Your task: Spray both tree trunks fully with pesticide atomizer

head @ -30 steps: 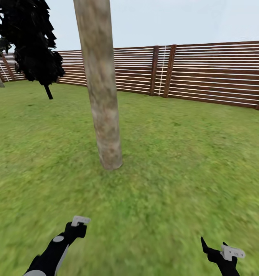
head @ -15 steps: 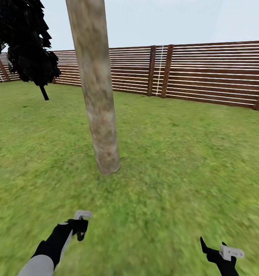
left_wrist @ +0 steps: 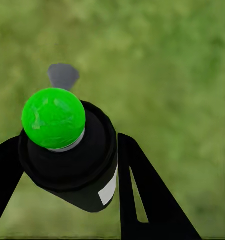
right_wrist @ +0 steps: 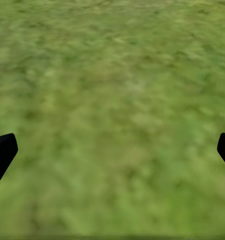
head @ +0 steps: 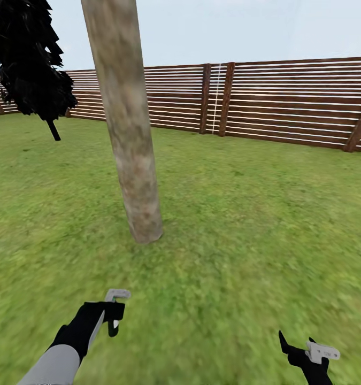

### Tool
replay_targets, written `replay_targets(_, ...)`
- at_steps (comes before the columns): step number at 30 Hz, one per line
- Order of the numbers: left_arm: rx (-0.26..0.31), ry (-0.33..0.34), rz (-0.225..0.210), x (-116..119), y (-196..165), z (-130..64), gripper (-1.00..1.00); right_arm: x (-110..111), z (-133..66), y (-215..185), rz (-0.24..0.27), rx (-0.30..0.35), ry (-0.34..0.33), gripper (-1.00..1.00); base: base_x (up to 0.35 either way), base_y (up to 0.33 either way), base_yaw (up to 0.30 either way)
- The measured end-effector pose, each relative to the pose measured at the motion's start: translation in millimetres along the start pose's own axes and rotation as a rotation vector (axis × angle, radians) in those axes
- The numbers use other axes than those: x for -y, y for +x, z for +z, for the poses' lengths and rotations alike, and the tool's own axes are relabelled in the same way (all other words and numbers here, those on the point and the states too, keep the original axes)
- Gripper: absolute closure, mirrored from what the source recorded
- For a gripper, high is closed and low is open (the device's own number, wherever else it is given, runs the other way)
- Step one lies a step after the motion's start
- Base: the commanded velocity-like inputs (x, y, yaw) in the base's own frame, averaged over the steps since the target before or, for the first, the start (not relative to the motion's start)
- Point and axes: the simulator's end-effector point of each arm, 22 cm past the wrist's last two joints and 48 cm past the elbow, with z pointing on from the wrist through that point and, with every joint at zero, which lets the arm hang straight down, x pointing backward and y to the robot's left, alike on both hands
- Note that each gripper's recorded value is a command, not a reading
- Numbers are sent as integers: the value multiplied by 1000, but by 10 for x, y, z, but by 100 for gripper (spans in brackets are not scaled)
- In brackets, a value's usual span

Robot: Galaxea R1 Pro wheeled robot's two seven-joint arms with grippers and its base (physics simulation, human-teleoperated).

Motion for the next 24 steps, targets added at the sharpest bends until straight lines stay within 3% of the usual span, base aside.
replay_targets(4,6,2,-5,30,-81,-27,100,0,0,0,0,0,0,-100,50,0,-1)
replay_targets(12,16,-7,-1,-8,-116,-45,100,-5,0,5,-1,-1,-1,-100,298,0,0)
replay_targets(16,18,-3,-3,18,-122,-44,100,-9,0,6,-2,-2,-2,-100,107,0,0)
replay_targets(24,60,-1,-5,32,-434,-88,100,-10,0,7,-3,-2,-3,-100,168,0,0)
